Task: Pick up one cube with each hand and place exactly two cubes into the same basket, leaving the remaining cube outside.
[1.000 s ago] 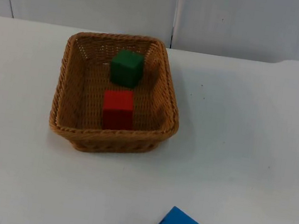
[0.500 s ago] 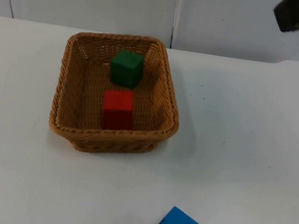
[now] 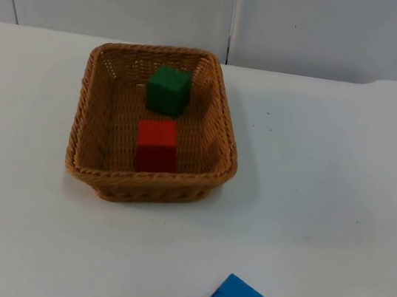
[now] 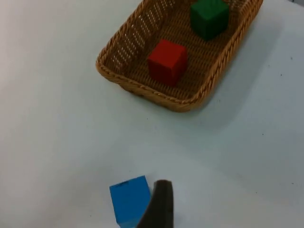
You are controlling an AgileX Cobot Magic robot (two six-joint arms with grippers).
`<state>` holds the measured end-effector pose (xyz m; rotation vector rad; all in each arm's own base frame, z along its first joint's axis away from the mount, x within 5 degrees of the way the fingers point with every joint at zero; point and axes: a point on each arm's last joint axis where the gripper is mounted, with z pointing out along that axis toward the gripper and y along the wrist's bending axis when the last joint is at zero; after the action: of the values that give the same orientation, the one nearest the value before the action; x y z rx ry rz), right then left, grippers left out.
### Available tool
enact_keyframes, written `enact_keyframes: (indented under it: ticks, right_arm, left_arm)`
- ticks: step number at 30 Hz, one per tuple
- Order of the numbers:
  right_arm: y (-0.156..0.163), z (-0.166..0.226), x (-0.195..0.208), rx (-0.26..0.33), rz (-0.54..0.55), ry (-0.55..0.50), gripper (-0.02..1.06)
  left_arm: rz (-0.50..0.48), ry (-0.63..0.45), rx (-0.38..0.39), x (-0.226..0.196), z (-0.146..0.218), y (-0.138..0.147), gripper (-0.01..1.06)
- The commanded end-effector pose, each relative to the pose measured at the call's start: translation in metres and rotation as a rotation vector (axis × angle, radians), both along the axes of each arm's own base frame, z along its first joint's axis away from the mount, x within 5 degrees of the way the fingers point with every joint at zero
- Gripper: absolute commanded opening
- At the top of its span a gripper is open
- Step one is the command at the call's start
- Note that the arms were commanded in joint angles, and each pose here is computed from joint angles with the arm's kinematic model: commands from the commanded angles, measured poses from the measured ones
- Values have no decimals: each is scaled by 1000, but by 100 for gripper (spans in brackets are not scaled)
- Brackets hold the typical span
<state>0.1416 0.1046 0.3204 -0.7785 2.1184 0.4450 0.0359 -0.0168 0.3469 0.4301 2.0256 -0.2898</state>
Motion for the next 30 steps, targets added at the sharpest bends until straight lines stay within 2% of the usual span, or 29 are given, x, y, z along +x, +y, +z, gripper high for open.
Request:
enact_keyframes:
  ticks: [1, 13, 19, 26, 30]
  right_arm:
    - [-7, 2, -10, 37, -16, -33, 74]
    - [-34, 4, -56, 96, -6, -117, 74]
    - [-46, -4, -73, 92, -11, -138, 74]
    - [-64, -13, -91, 66, -72, -176, 74]
    - [-72, -13, -102, 78, -71, -211, 74]
  left_arm:
    - [-14, 8, -8, -6, -8, 1, 80]
    - [-11, 12, -13, -28, -59, 12, 80]
    - [-11, -58, -44, -42, -61, 19, 80]
    - [-9, -21, -22, -42, -66, 19, 80]
    - [-8, -19, -20, -42, -66, 19, 80]
